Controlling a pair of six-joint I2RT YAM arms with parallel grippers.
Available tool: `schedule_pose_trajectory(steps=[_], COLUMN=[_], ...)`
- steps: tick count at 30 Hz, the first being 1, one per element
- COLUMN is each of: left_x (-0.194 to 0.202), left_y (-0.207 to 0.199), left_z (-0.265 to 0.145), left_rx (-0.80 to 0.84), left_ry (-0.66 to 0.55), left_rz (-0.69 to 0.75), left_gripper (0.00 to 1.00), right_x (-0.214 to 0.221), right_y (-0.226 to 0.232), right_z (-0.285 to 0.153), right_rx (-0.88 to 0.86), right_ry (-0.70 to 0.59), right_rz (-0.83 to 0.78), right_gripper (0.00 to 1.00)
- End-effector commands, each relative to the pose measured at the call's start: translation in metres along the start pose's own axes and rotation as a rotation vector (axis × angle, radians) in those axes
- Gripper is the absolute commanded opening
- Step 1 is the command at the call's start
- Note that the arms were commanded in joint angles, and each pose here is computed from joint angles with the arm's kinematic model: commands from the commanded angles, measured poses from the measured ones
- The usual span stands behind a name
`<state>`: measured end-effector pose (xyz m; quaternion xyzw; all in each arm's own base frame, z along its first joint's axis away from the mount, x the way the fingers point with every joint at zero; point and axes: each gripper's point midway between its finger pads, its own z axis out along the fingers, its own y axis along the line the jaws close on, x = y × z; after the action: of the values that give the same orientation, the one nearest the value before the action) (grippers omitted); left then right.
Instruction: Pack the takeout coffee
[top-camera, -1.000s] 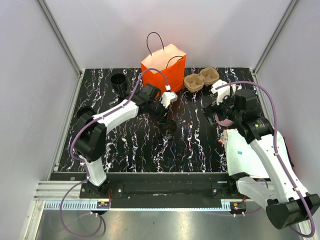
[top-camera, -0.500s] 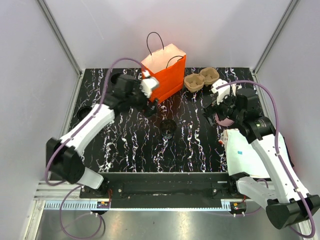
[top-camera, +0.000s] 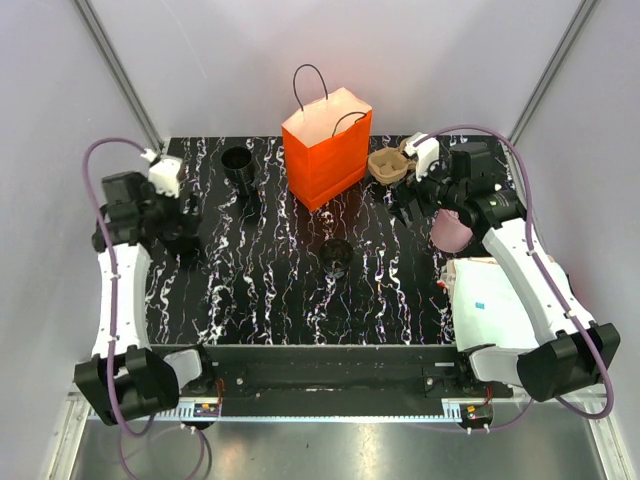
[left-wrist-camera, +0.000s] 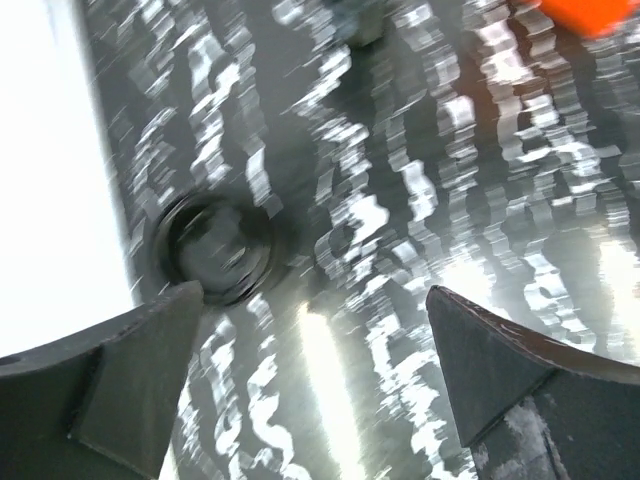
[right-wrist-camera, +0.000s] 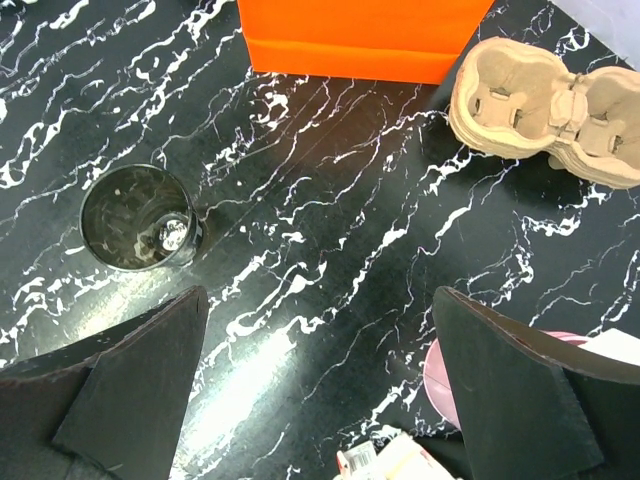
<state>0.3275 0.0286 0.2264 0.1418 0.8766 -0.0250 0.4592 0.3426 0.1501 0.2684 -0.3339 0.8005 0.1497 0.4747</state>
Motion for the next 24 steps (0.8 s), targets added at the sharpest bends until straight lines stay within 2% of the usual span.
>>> schedule_pose_trajectory(steps=[1,3,7,14,24], left_x=[0.026,0.037,0.053,0.049,0.055], left_y=[0.018,0.025,0.037,0.058,0.072], left_z=[-0.004,-0.001,0.018,0.056,0.084], left_rx=[0.02,0.036,0.08,0.099,0.076], left_ry=[0.047,0.077,0.131,0.111,0.129], left_rz=[0.027,0.042,0.017,-0.038,-0.053], left_gripper=[0.99,0.98,0.91,0.81,0.75], right_x=[-0.029,-0.025,-0.022,-0.019,-0.013], right_y=[0.004,0.005,0.009,0.015,0.017], right_z=[-0.005,-0.004,-0.007,-0.013,-0.01], right_rx=[-0.023,-0.025,-0.029,-0.042,-0.053], right_ry=[-0.078,-0.069,-0.071,-0.084,-0.074], right_rz=[0.003,0.004,-0.004,-0.013,-0.013], right_gripper=[1.0,1.0,1.0,1.0,1.0])
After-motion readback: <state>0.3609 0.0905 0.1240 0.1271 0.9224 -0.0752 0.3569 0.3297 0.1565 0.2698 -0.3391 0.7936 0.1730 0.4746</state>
